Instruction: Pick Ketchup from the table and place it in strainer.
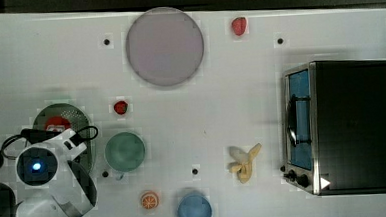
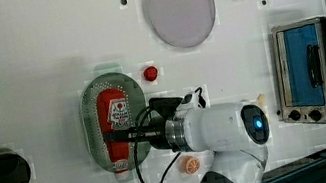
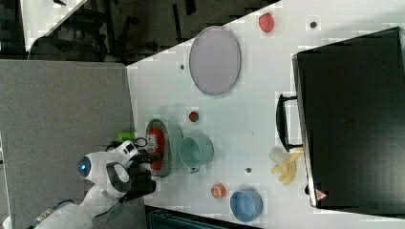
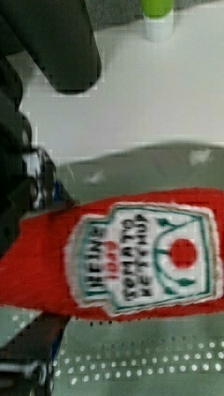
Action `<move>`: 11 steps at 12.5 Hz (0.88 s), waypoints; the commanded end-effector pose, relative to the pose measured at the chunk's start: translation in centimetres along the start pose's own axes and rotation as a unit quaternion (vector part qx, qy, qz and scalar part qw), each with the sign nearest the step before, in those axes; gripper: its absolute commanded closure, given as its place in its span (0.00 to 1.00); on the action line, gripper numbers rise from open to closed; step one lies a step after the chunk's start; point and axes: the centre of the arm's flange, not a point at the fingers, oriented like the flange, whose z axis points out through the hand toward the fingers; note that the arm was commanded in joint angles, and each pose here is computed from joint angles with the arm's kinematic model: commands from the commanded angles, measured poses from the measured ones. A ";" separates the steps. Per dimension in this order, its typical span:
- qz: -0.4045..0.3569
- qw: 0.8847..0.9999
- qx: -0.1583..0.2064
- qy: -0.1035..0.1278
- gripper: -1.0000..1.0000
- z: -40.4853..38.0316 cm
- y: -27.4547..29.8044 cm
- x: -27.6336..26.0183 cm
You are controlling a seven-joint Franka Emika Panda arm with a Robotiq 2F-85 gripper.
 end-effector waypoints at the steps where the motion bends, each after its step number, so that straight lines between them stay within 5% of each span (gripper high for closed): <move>1: 0.012 0.999 0.021 0.041 0.00 -3.3 -2.2 0.6; 7: 0.075 0.991 -0.018 0.108 0.00 -12.9 2.3 6.0; 11: 0.170 0.972 -0.075 0.147 0.00 -23.4 10.1 10.4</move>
